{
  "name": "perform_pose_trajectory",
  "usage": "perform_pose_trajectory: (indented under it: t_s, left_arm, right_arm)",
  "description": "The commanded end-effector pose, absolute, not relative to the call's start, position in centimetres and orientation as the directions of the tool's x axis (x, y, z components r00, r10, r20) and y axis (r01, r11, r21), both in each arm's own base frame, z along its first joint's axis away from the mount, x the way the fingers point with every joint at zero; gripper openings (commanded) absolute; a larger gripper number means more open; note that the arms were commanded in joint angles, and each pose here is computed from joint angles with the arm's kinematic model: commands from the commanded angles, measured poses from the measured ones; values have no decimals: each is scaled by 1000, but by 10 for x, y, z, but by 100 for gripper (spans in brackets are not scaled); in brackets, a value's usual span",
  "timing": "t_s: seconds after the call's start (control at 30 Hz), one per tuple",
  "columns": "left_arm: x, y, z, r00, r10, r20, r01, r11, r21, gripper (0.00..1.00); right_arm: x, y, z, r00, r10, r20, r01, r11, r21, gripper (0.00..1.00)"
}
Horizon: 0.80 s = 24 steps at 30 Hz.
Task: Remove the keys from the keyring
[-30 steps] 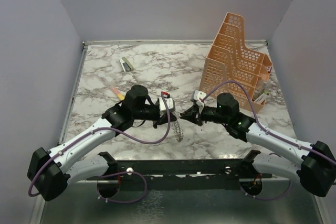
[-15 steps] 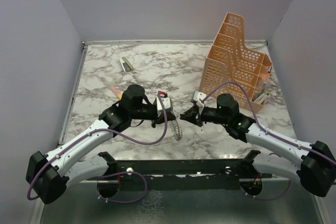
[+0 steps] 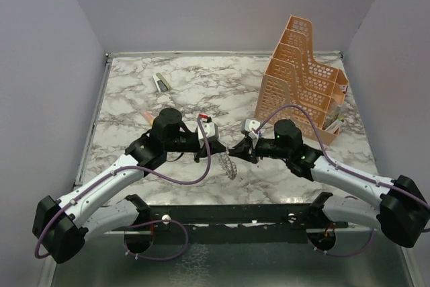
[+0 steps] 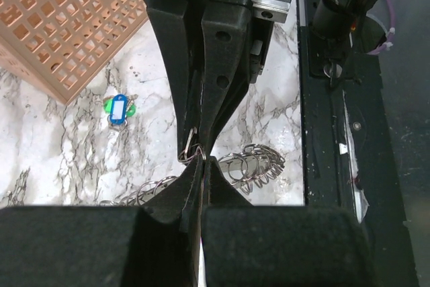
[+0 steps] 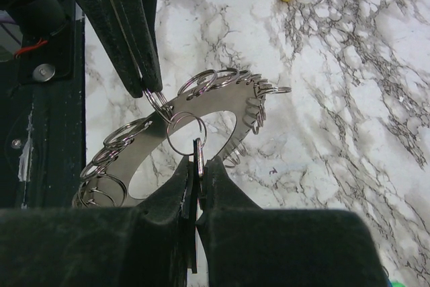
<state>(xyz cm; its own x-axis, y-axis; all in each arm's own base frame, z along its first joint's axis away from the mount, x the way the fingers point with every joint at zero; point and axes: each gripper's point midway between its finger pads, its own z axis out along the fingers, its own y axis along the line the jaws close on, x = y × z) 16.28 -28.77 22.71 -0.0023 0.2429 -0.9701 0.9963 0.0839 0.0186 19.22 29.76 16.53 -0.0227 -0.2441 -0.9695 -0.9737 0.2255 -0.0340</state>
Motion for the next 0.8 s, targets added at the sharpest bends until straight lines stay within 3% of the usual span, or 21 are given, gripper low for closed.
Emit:
perform_pose_trajectory:
  t_s: [0.0, 0.53, 0.77]
  left_arm:
    - [153, -293, 248, 34, 160, -987, 999, 20, 38, 0]
    - [174, -289, 226, -2, 243, -970, 991, 132, 32, 0]
    - [179, -290, 224, -20, 245, -969, 988, 156, 19, 22]
  right_arm:
    - [191, 298, 156, -23, -263, -965, -978, 208, -34, 0]
    - [190, 287, 212, 74, -179, -981, -959, 258, -119, 0]
    - [184, 291, 224, 86, -171, -982, -969, 215, -123, 1]
